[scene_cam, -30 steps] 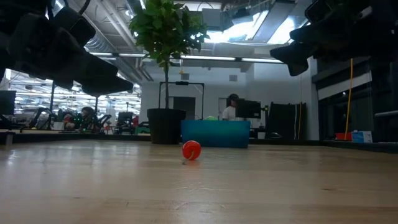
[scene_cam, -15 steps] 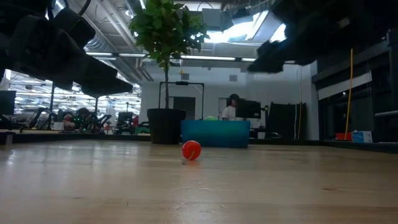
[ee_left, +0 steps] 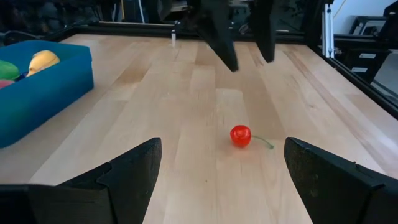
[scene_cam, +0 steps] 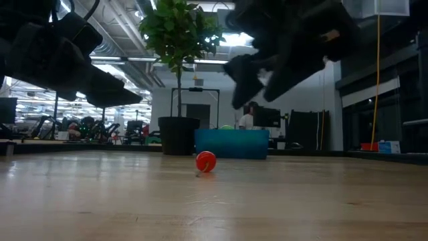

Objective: Pick and placing Produce into tupperware
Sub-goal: Put the red cherry into the blue container

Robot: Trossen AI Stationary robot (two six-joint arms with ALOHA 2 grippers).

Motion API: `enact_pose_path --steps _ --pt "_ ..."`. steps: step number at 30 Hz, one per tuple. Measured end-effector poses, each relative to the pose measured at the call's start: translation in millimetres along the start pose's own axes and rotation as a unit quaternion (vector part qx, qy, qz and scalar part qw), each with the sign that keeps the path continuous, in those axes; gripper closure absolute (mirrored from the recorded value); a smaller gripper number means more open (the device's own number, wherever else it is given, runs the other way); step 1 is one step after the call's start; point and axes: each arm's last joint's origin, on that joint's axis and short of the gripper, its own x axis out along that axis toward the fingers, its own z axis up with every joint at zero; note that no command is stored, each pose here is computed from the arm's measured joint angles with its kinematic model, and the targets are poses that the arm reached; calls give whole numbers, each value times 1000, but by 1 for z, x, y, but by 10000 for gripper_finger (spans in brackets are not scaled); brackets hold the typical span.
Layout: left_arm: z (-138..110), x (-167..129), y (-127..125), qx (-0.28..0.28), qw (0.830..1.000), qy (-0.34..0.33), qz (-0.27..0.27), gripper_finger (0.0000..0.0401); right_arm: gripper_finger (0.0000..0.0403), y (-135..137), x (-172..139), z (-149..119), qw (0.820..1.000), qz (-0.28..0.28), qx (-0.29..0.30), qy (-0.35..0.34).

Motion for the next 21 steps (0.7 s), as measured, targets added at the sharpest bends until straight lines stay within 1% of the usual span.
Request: enact_pose_path --steps 4,7,10,13,17,21 --pt "0 0 0 1 1000 1 0 71 131 -4 13 20 997 6 -72 28" --pt "-1 0 0 2 1000 4 1 71 131 -6 22 28 991 7 -118 56" --pt "-2 0 0 3 1000 8 1 71 131 -8 31 36 985 -16 -156 75" --pt "-3 0 0 6 1000 13 2 71 131 -10 38 42 978 -32 -187 87" --pt "-3 0 0 6 1000 15 0 71 131 -13 44 44 972 -30 -214 89" --pt "-5 0 1 10 1000 23 0 71 131 -14 51 40 971 -26 -218 99"
